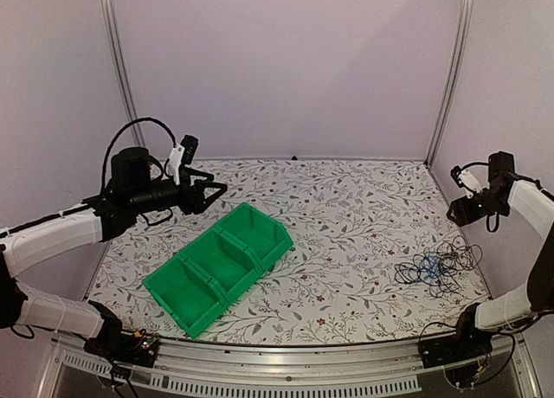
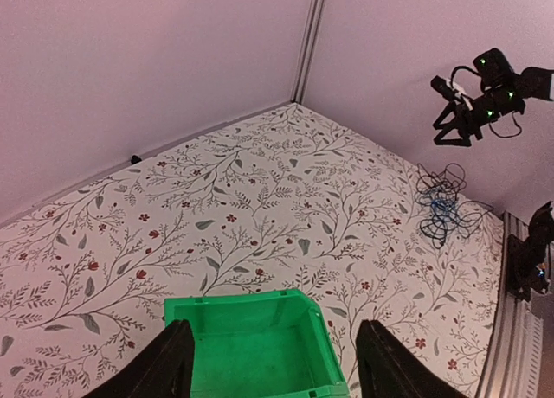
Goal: Untangle the cables
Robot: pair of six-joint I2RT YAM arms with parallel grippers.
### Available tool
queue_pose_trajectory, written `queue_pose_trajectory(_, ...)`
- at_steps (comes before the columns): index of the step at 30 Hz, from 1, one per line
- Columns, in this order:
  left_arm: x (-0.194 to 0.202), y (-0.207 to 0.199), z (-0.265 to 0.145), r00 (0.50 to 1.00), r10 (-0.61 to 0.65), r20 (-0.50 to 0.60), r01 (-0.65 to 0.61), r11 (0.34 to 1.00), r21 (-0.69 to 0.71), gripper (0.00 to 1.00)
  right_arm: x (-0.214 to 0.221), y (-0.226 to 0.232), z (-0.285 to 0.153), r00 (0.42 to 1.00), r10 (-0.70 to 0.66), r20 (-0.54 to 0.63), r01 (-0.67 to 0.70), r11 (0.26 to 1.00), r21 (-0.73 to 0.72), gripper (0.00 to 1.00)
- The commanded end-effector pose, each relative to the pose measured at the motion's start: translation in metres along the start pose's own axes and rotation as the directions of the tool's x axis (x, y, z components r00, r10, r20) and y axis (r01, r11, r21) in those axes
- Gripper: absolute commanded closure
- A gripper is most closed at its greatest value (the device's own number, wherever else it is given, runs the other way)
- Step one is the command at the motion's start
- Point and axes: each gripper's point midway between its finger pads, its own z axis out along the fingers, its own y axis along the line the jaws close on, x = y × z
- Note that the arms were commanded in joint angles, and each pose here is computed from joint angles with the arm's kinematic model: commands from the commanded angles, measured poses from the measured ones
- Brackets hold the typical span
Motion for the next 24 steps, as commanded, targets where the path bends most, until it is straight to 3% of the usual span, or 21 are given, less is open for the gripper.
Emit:
queue_pose_trajectory(1, -0.007, -0.022, 0.002, 0.999, 0.031, 0.019, -0.033, 0.996, 0.088, 0.36, 0.037, -0.010, 0.009, 0.981, -0.013, -0.195, 0.018, 0.999, 0.028, 0.35)
queue_pose_trajectory(10, -0.008, -0.032, 0.003, 0.998, 0.053, 0.015, -0.055, 0.993, 0.101, 0.37, 0.075, -0.046, 0.025, 0.908, -0.076, -0.413, 0.150, 0.977, 0.149, 0.52)
queue_pose_trajectory(24, -0.007, -0.033, 0.004, 0.999, 0.052, 0.010, -0.053, 0.994, 0.098, 0.37, 0.089, -0.060, 0.060, 0.843, -0.236, -0.483, 0.321, 0.942, 0.101, 0.63)
